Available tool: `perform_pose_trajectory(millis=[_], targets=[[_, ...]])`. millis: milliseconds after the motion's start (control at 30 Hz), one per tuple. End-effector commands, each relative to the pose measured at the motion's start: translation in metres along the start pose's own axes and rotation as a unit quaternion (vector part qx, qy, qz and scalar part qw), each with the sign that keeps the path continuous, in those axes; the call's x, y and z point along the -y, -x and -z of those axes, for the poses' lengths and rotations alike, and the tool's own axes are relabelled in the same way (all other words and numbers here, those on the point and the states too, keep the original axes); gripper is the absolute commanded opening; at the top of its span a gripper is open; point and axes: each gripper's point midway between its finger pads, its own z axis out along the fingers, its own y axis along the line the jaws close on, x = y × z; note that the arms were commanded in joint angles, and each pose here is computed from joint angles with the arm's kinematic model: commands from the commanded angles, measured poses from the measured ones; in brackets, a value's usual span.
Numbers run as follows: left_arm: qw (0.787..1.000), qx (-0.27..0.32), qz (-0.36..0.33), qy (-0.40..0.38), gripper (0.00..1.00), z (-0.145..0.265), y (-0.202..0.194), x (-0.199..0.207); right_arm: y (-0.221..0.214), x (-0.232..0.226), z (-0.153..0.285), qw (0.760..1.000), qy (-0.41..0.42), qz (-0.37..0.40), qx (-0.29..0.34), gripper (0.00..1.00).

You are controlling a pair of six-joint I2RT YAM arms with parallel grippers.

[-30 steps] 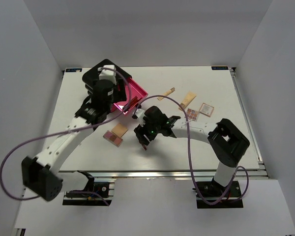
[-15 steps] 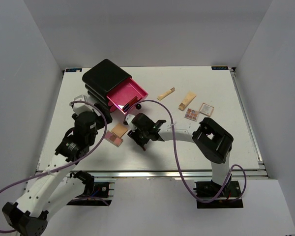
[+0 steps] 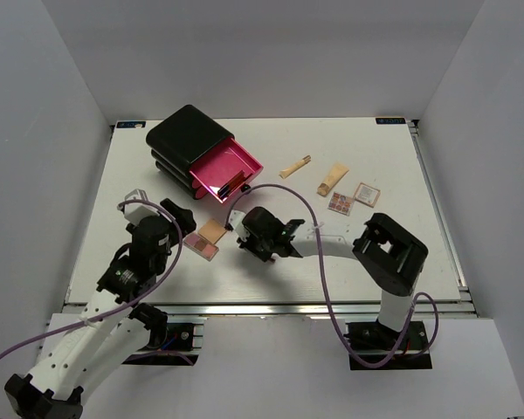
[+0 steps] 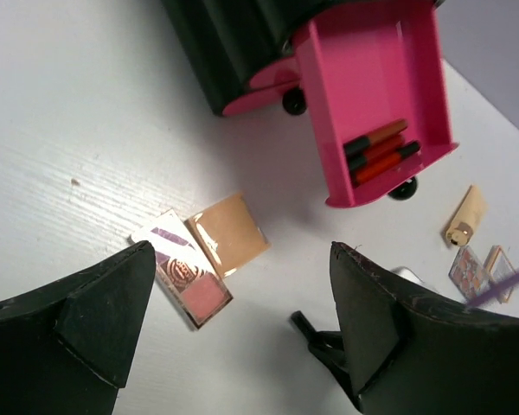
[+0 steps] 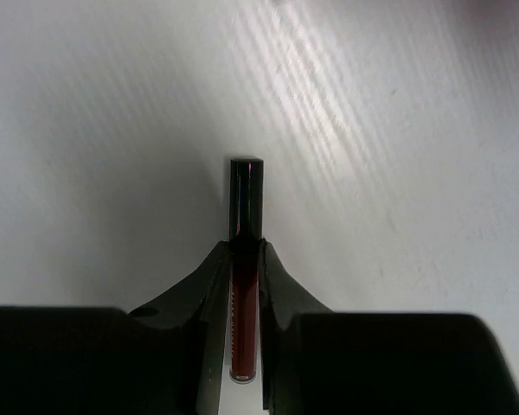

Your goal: Organize the makeup

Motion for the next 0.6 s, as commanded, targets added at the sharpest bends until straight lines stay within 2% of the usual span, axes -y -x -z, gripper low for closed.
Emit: perform_pose_trajectory(millis=[0,100,167,200,300,400,467,533,567], targets=[[0.999,-0.023,0.037,-0.005,0.91,-0.002,-0.019,-0.003,-0.028,-0.008,0.013,0.997,0.031,0.065,-0.020,0.00],[0.998,-0.033,0.052,-0.013,0.91,-0.006,-0.031,-0.003,-0.021,-0.012,0.028,0.992,0.055,0.116,0.015,0.00],[0.997,-0.038,0.060,-0.020,0.91,-0.008,-0.036,-0.001,-0.011,-0.020,0.045,0.978,0.104,0.173,0.049,0.00],[0.997,-0.039,0.062,-0.021,0.91,-0.009,-0.038,-0.001,-0.004,-0.028,0.054,0.963,0.151,0.211,0.078,0.00],[0.996,-0.045,0.068,-0.024,0.91,-0.012,-0.042,0.001,0.016,-0.032,0.081,0.943,0.178,0.253,0.126,0.00],[0.995,-0.055,0.075,-0.027,0.91,-0.013,-0.050,0.001,0.046,-0.019,0.100,0.923,0.154,0.301,0.183,0.00],[0.994,-0.058,0.084,-0.028,0.91,-0.015,-0.053,0.001,0.072,-0.008,0.115,0.902,0.119,0.342,0.235,0.00],[0.994,-0.064,0.088,-0.029,0.91,-0.016,-0.058,0.001,0.088,0.003,0.123,0.884,0.088,0.378,0.261,0.00],[0.993,-0.065,0.095,-0.032,0.91,-0.016,-0.059,0.002,0.106,0.014,0.127,0.865,0.055,0.413,0.279,0.00]])
